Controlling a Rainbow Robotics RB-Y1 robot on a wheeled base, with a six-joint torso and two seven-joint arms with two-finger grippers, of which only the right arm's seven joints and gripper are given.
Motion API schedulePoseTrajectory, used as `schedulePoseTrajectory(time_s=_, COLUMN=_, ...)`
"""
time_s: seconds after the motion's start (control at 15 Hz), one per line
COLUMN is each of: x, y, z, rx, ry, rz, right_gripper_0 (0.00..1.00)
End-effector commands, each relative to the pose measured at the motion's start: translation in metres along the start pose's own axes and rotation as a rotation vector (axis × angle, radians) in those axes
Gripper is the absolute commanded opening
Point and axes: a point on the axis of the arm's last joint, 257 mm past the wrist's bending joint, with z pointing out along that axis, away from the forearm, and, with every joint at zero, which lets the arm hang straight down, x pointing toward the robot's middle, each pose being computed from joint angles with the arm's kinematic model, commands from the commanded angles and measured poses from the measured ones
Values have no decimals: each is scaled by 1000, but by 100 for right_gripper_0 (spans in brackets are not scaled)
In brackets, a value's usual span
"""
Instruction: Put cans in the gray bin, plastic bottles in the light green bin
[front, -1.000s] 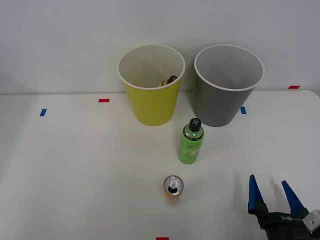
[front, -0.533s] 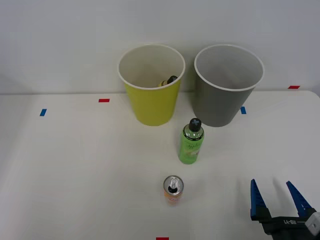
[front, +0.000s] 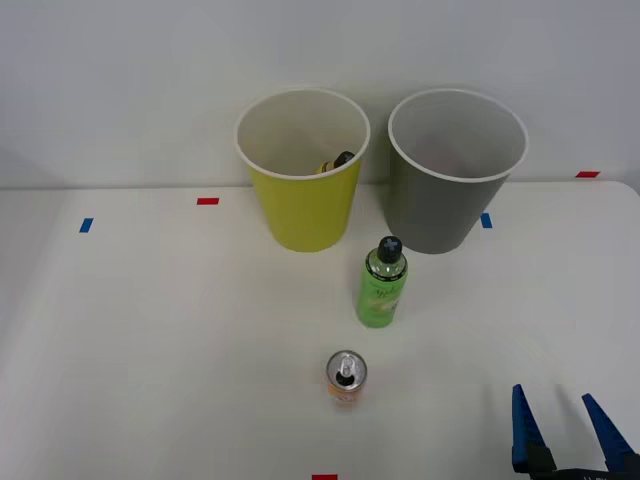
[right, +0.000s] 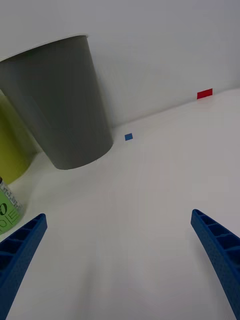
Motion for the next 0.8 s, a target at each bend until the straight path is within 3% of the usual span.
schedulePoseTrajectory(time_s=0.07, x=-6, y=14, z=-2, rx=-18, ry=-43, rz=-34, right_gripper_0=100)
schedulePoseTrajectory(time_s=0.4, x=-29, y=-17, z=-16, rx=134, ry=-126, rz=-223, right_gripper_0=100)
schedulePoseTrajectory(time_s=0.67, x=-43, y=-33, z=-37, rx=273, ry=-187, rz=-264, right_gripper_0=100)
schedulePoseTrajectory(time_s=0.8, x=-42, y=-30, z=-35, rx=289, ry=-191, rz=-300, right_gripper_0=100)
